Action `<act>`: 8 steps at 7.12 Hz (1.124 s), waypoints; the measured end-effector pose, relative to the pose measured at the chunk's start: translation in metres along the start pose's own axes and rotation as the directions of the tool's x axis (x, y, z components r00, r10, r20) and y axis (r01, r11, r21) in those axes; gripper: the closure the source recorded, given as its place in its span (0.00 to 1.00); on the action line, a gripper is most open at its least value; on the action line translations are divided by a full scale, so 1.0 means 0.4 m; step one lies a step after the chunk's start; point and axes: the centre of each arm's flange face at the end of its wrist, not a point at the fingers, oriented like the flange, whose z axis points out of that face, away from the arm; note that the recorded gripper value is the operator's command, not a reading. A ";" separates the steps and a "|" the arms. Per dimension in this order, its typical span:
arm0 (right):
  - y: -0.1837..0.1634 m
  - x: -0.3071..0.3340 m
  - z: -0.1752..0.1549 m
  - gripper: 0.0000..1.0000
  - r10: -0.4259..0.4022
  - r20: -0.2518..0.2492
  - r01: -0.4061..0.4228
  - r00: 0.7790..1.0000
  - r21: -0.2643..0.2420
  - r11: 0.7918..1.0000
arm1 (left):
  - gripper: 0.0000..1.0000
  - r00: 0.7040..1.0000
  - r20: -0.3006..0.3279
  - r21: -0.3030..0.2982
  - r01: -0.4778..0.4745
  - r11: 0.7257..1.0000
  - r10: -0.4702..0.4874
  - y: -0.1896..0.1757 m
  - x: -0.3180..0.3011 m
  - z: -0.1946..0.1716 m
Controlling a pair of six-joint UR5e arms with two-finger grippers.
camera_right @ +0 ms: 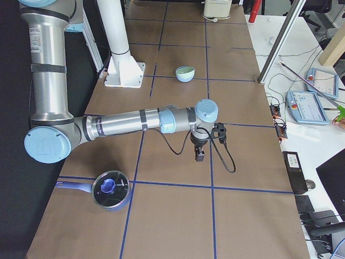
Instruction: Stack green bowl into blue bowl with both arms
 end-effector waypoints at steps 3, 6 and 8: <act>0.109 0.230 0.047 0.00 0.014 0.006 -0.015 1.000 0.019 1.000 | 0.00 1.000 0.002 -0.002 0.002 1.000 -0.002 0.005 -0.003 0.003; 0.155 0.324 0.033 0.00 -0.021 0.024 0.020 0.999 0.050 0.999 | 0.00 1.000 0.002 -0.002 0.001 1.000 -0.001 0.004 -0.002 0.002; 0.153 0.328 0.022 0.00 -0.008 0.037 0.006 0.999 0.054 0.999 | 0.00 1.000 0.001 -0.001 0.001 1.000 -0.001 0.005 -0.002 0.001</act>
